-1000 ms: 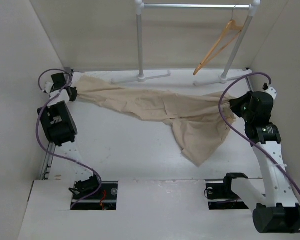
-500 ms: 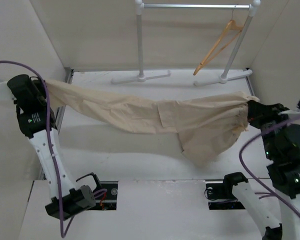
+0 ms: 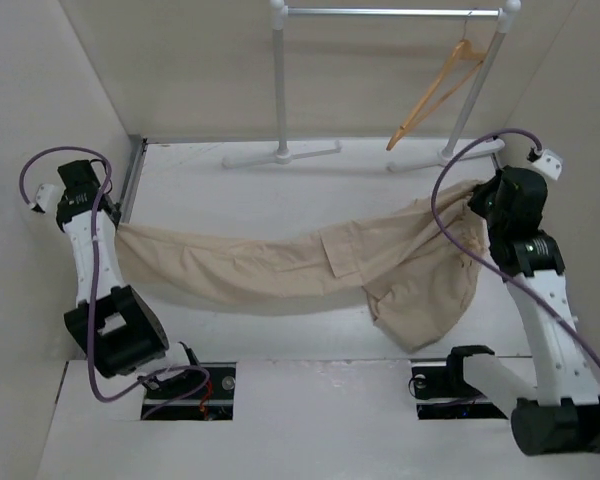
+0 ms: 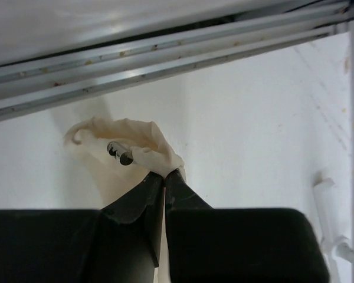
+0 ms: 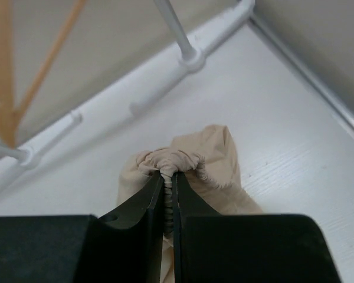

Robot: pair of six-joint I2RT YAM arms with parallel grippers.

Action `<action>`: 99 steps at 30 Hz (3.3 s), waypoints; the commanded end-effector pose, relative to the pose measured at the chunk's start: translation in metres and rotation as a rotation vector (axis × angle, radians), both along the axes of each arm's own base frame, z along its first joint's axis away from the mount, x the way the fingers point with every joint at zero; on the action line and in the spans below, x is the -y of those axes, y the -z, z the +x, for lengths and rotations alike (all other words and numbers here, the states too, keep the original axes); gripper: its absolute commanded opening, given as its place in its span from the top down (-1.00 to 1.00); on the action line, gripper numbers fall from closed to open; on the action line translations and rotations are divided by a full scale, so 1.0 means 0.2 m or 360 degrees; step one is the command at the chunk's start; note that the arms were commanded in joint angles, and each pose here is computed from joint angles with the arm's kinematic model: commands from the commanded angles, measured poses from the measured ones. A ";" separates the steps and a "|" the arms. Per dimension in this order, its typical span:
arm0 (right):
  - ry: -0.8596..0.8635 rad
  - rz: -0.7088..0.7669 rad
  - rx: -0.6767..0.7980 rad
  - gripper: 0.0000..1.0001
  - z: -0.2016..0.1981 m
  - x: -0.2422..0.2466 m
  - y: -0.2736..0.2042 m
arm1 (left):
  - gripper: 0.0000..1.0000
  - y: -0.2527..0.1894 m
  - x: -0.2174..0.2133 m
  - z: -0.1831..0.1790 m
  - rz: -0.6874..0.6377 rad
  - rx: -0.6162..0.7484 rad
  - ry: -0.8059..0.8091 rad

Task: Place the trousers on the hanger
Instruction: Flatten out the trousers at the center of the board.

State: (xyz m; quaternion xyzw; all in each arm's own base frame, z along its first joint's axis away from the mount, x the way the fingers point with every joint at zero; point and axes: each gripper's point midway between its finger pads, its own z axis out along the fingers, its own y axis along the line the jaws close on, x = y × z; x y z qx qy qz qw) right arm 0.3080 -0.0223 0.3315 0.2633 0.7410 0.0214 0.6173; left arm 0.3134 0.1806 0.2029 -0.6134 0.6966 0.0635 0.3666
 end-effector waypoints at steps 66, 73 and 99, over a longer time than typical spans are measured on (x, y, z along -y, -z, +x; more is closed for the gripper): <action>-0.0131 0.0450 -0.0902 0.86 0.17 -0.68 0.91 | 0.37 0.51 2.59 -0.30 -0.0620 0.0191 0.2270; -0.0233 0.0587 -0.0825 0.88 0.65 -0.73 0.80 | 0.12 0.42 2.87 -0.26 -0.0585 0.0329 0.2381; -0.0438 0.0988 -0.0700 0.83 0.87 -0.64 0.56 | -0.05 0.72 3.74 0.16 -0.0167 0.0654 0.1805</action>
